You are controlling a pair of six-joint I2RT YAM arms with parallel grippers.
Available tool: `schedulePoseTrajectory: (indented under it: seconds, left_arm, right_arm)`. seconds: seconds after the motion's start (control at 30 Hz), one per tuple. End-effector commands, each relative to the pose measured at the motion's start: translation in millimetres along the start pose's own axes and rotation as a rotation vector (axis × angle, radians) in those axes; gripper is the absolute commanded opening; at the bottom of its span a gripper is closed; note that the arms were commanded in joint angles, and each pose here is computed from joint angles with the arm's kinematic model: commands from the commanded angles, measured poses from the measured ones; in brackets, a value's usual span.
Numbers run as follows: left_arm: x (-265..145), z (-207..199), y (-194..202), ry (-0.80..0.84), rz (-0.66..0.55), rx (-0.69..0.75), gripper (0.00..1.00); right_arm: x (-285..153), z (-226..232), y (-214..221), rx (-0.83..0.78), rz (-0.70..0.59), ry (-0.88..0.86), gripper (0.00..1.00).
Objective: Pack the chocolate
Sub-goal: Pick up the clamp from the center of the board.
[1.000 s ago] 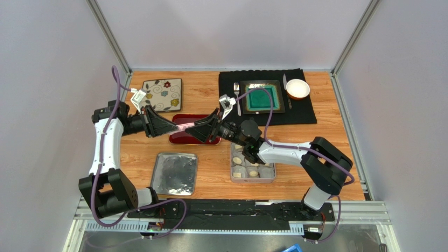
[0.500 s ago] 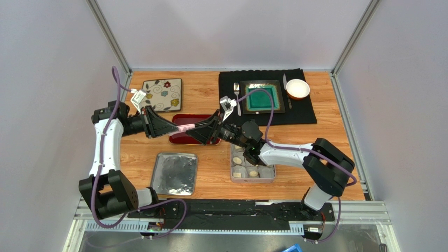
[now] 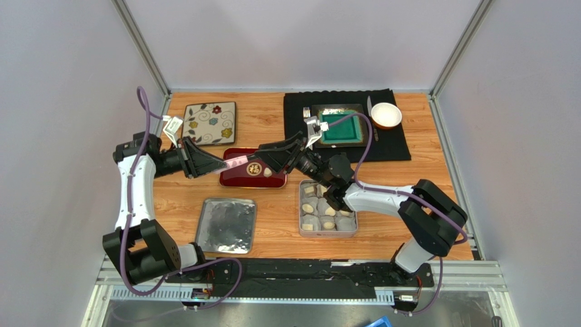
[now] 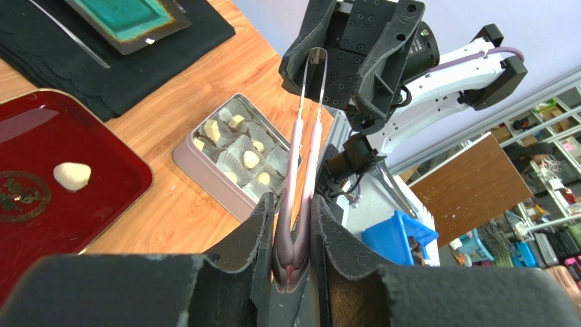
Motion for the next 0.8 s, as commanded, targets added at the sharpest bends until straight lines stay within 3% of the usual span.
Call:
schedulePoseTrajectory:
  seconds: [0.0, 0.43, 0.6, 0.77]
  left_arm:
    - [-1.2, -28.5, -26.7, 0.111, -0.174, -0.035, 0.0]
    - [-2.6, -41.7, -44.9, 0.114, -0.168, 0.026, 0.0]
    - [-2.7, -51.1, -48.8, 0.117, -0.168, 0.093, 0.0]
    - [-2.9, -46.3, -50.8, 0.117, -0.168, 0.059, 0.0]
  right_arm:
    - [9.3, 44.9, -23.9, -0.008, -0.09, -0.197, 0.53]
    - [11.8, 35.1, 0.8, 0.073, -0.101, -0.225, 0.66]
    - [17.5, 35.2, -0.3, 0.088, -0.103, -0.235, 0.66]
    - [20.8, 34.7, 0.7, 0.116, -0.106, -0.236, 0.66]
Point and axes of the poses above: each gripper's point midway between its finger pads, its own x axis out along the fingers, its own z axis along the line the jaws close on, y = z × x, the point moved 3 cm from there along -x, back along the fingers, and after that the axes turned 4 degrees about x, right-handed, at the moved point
